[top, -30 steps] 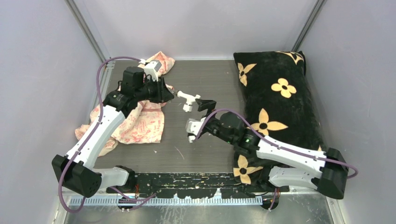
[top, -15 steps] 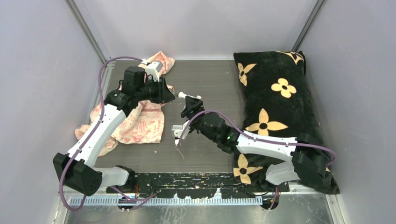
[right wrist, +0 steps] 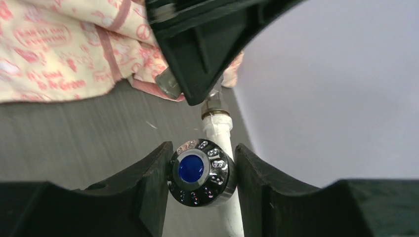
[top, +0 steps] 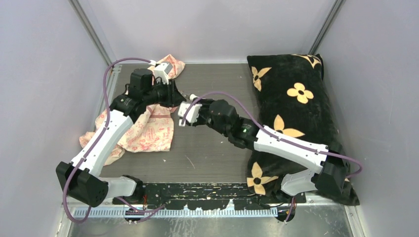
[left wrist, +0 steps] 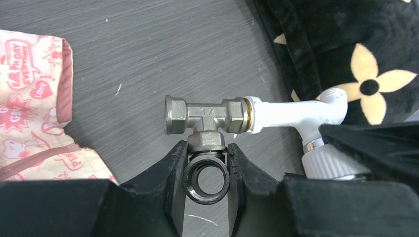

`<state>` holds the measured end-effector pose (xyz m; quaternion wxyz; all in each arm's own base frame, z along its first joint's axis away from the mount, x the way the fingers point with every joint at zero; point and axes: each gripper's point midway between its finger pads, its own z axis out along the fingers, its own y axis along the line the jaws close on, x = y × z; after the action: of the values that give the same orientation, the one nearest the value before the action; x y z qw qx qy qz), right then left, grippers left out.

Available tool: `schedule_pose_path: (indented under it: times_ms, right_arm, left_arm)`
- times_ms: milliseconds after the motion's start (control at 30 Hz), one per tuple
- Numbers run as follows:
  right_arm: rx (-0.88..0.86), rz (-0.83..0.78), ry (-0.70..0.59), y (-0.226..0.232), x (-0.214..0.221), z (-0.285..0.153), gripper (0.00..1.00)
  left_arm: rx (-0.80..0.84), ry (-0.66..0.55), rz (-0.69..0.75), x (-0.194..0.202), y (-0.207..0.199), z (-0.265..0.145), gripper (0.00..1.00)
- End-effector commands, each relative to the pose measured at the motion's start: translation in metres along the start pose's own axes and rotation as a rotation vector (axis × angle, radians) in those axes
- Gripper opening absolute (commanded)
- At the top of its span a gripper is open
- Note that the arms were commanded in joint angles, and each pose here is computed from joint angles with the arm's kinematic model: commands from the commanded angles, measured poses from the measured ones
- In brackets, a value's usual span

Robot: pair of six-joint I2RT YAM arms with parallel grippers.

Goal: Install the water faucets

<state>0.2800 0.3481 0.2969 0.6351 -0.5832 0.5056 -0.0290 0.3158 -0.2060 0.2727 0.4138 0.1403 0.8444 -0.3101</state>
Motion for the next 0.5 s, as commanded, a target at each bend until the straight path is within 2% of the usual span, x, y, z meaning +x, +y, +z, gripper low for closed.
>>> schedule_pose_path:
  times_ms: [0,200,467]
  right_arm:
    - [-0.051,0.482,0.000,-0.018,-0.014,-0.013,0.38]
    - [-0.160,0.915,-0.034,-0.022,-0.019,-0.012,0.37]
    - [-0.263,1.398,0.019,-0.029,0.005,0.002,0.35]
  left_arm:
    - [0.050,-0.096,0.057,-0.024,-0.016,-0.013,0.00]
    - [0.051,-0.112,0.064,-0.024,-0.017,-0.016,0.00]
    - [0.068,-0.143,0.084,-0.028,-0.022,-0.023,0.00]
